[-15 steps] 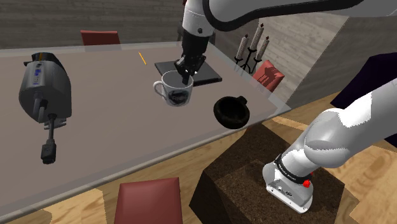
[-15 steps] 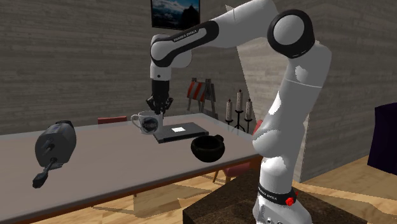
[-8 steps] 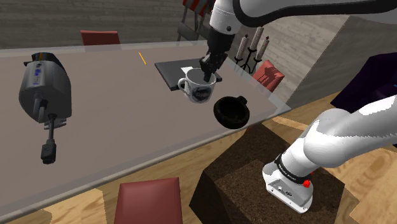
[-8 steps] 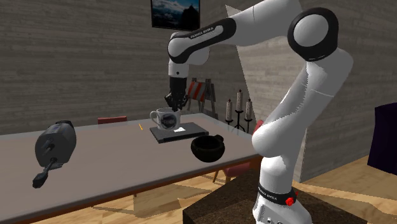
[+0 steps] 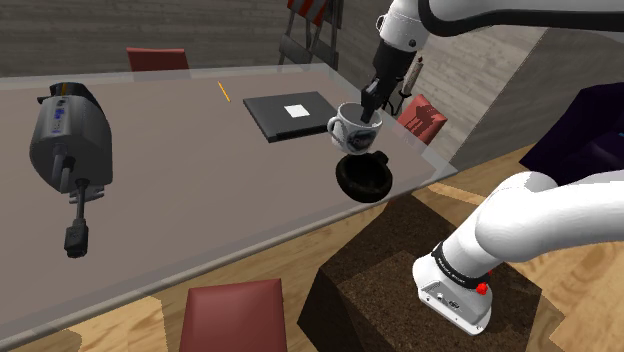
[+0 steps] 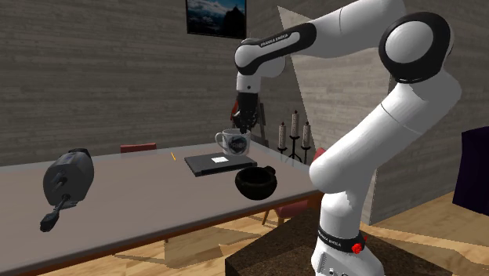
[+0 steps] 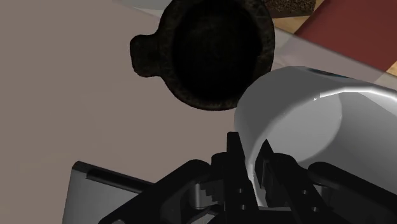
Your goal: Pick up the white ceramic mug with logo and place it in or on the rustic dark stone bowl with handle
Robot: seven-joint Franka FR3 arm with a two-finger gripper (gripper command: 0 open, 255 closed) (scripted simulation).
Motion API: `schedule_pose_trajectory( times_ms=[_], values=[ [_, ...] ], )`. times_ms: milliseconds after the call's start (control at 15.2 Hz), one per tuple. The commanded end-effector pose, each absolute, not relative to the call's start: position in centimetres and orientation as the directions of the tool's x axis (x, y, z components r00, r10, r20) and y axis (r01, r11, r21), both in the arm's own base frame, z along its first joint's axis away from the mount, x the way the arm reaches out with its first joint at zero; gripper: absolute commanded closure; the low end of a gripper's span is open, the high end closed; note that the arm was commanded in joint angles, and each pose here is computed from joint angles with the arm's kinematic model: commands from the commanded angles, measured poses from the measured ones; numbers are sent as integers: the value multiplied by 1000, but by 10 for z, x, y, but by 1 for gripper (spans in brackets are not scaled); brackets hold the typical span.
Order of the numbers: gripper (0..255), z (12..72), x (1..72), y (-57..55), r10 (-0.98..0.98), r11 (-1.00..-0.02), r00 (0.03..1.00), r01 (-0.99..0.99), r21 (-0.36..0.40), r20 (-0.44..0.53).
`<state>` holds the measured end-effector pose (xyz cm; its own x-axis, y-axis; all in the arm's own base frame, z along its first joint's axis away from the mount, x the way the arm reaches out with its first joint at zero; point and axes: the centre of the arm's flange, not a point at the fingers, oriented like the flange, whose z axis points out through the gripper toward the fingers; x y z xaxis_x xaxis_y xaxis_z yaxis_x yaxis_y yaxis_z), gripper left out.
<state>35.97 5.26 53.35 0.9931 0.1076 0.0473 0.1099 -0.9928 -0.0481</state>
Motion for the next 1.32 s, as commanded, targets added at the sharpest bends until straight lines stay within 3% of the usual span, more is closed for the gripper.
schedule_pose_trajectory(
  times_ms=[0, 264, 1254],
  values=[
    [255, 535, 343, 32, 109, -993, 993, 111, -49, 47],
    [255, 539, 321, -10, 109, -993, 993, 111, -49, 47],
    [255, 460, 321, -10, 109, -993, 993, 111, -49, 47]
  ],
)
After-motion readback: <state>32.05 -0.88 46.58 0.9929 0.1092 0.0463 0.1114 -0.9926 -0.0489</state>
